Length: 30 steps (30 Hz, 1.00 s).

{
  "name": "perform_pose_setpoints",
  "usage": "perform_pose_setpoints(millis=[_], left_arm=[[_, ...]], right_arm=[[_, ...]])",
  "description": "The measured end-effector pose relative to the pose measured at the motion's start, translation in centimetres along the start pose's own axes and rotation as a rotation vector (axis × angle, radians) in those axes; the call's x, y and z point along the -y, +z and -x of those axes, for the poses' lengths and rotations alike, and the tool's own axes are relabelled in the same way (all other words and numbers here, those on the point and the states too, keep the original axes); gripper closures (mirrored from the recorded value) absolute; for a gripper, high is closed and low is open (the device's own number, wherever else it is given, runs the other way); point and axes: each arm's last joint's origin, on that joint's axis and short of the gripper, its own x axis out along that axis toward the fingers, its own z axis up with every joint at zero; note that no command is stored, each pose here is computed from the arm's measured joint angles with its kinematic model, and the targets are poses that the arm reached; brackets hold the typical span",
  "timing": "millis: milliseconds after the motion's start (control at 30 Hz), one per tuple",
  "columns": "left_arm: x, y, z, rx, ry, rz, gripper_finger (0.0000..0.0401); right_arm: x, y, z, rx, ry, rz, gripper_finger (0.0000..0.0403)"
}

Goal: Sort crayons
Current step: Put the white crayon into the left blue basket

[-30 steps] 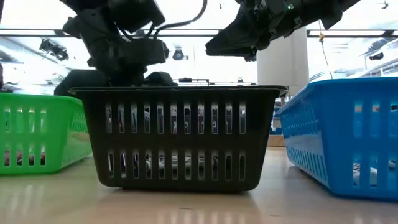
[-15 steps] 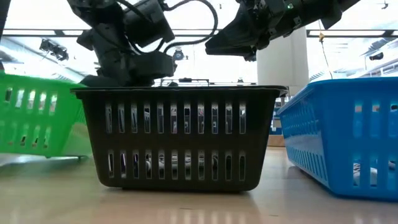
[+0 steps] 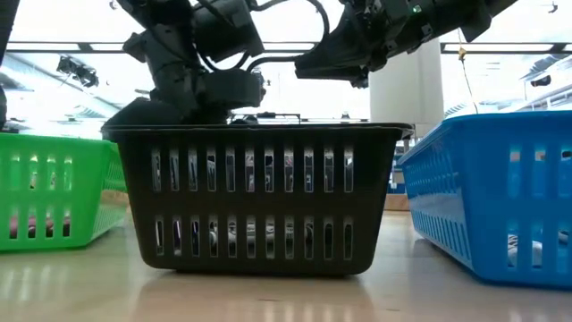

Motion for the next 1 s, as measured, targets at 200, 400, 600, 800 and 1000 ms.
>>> perform_pose_setpoints(millis=[200, 400, 600, 800, 1000], left_arm=[[-0.6, 0.6, 0.1, -0.058, -0.028, 0.028, 0.0259], [-0.8, 1.2, -1.4, -0.121, -0.065, 0.019, 0.0259], [-0.8, 1.3, -2.3, -0.162, -0.089, 0.009, 0.0260], [-0.7, 1.2, -2.5, -0.166, -0.089, 0.012, 0.0307], [-0.7, 1.2, -2.5, -0.165, -0.086, 0.021, 0.0378]], right_arm=[[0.0, 0.1, 0.0, 0.007, 0.000, -0.001, 0.0281], [0.0, 0.1, 0.0, 0.007, -0.001, -0.001, 0.0281], [0.0, 0.0, 0.0, 0.002, 0.000, 0.001, 0.0281], [0.0, 0.0, 0.0, -0.001, 0.000, 0.001, 0.0281], [0.0, 0.0, 0.0, -0.001, 0.000, -0.003, 0.0281]])
